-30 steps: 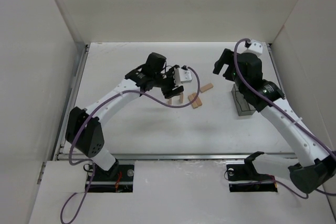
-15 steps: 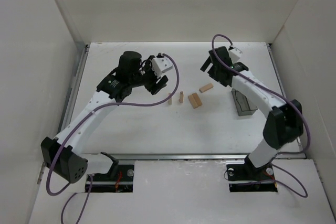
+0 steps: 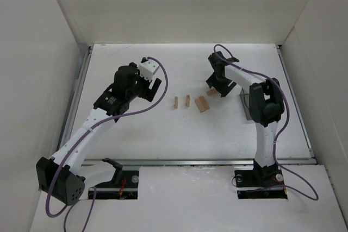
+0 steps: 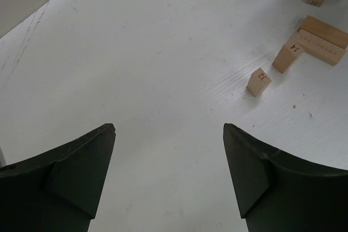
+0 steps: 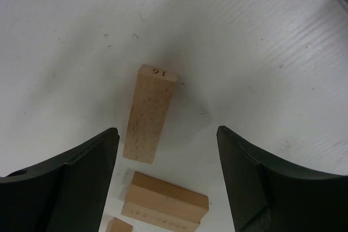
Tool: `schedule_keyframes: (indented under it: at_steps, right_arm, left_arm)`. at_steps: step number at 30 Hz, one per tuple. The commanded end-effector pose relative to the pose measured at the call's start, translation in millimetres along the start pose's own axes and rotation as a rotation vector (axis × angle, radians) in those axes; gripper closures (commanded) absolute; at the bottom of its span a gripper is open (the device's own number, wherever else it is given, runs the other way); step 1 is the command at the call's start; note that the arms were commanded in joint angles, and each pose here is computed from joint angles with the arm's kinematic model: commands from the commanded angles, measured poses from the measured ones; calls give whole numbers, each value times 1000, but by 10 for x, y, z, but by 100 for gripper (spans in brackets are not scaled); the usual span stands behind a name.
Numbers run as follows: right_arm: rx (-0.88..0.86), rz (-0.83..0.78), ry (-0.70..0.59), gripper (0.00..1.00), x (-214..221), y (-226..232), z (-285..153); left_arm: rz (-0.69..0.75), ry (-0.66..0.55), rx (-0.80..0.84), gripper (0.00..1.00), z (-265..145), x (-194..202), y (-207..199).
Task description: Build the wood block tower
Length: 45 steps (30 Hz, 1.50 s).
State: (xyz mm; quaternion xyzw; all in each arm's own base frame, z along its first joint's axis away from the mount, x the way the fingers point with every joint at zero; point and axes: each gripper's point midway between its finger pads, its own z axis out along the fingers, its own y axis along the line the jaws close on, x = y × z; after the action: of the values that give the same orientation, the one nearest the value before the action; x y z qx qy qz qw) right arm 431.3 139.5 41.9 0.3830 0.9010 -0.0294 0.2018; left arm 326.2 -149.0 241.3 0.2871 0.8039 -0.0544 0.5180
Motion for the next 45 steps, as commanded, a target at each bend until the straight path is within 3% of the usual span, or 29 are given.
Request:
schedule_keyframes:
  at_steps: [1,9,16,17,18,21,25,28,33,36,40,41,45]
  right_arm:
    - [-20,55,14,22,-77,35,-169]
    - [-19,54,92,27,57,136,57]
    - [-20,53,101,39,73,173,100]
    - [-17,63,100,44,31,151,115]
    - [-17,63,100,58,31,151,115]
    - [-6,29,106,82,73,91,161]
    - [-97,-67,56,92,-50,176,25]
    - [-162,-234,-77,100,-273,250,-132]
    - [-294,-560,-376,100,-692,419,-895]
    - [-431,-672,-522,100,-772,501,-1407]
    - [-739,-1016,-614,100,-419,564,-1959]
    - [-876,-1103,-572,100,-183,591,-2080]
    - [-1051,-1267,-558,100,145,467,-2342]
  left_arm:
    - [-22,-62,-44,22,-63,-90,61]
    - [6,-74,-82,21,-74,-102,137]
    - [14,-87,-105,21,-76,-139,183]
    - [14,-87,-105,21,-76,-139,183]
    - [14,-87,-105,21,-76,-139,183]
    - [14,-87,-105,21,-76,-139,183]
    - [14,-78,-103,21,-64,-99,173]
    - [23,-78,-103,21,-64,-99,177]
    - [24,-72,-89,21,-63,-82,151]
    - [47,-76,-41,22,-65,-140,85]
    - [100,-107,117,24,-72,-293,-152]
    - [115,-121,151,24,-95,-339,-202]
    - [230,-204,358,24,-229,-506,-520]
